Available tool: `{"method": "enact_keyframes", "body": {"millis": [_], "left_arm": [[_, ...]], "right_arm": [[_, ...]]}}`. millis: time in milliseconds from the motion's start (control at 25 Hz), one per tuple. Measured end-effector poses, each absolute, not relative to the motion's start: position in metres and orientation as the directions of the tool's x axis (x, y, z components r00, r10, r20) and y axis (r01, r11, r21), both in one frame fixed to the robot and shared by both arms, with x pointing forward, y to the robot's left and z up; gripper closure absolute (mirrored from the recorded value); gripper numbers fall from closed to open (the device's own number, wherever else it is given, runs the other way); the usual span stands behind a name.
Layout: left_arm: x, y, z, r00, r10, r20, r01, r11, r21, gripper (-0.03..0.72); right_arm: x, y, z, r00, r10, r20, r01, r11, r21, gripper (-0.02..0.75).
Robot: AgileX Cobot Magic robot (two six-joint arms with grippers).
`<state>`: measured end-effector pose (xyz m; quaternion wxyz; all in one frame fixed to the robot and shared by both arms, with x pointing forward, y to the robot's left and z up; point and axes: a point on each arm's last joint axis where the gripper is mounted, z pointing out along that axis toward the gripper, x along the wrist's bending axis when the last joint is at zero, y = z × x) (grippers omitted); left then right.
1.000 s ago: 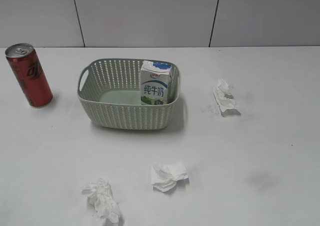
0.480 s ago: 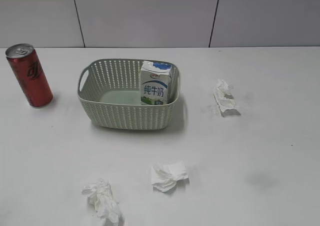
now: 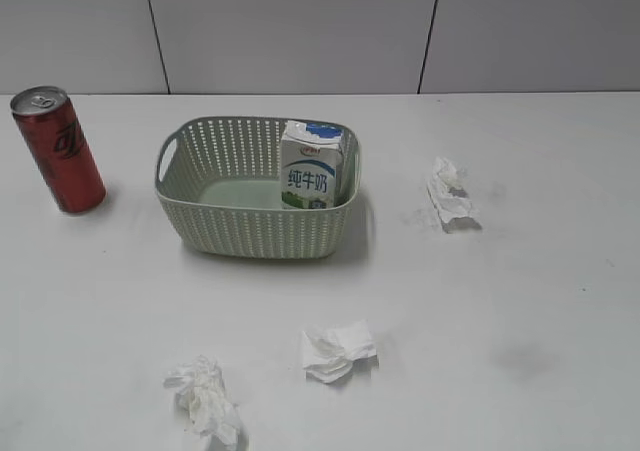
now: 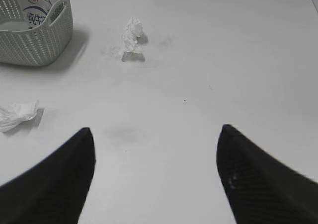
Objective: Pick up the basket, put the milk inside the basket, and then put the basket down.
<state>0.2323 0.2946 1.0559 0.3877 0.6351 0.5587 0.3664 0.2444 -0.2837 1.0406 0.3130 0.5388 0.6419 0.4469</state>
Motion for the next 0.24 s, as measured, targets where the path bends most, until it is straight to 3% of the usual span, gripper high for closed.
{"method": "enact_keyframes", "body": {"millis": [240], "left_arm": [[0.2323,0.2946,1.0559,0.107,0.994,0.032,0.426,-0.075,0.902,0.293]], "right_arm": [[0.2444,-0.2837,1.0406,-0.223,0.971,0.08,0.411,0.02,0.911,0.162]]}}
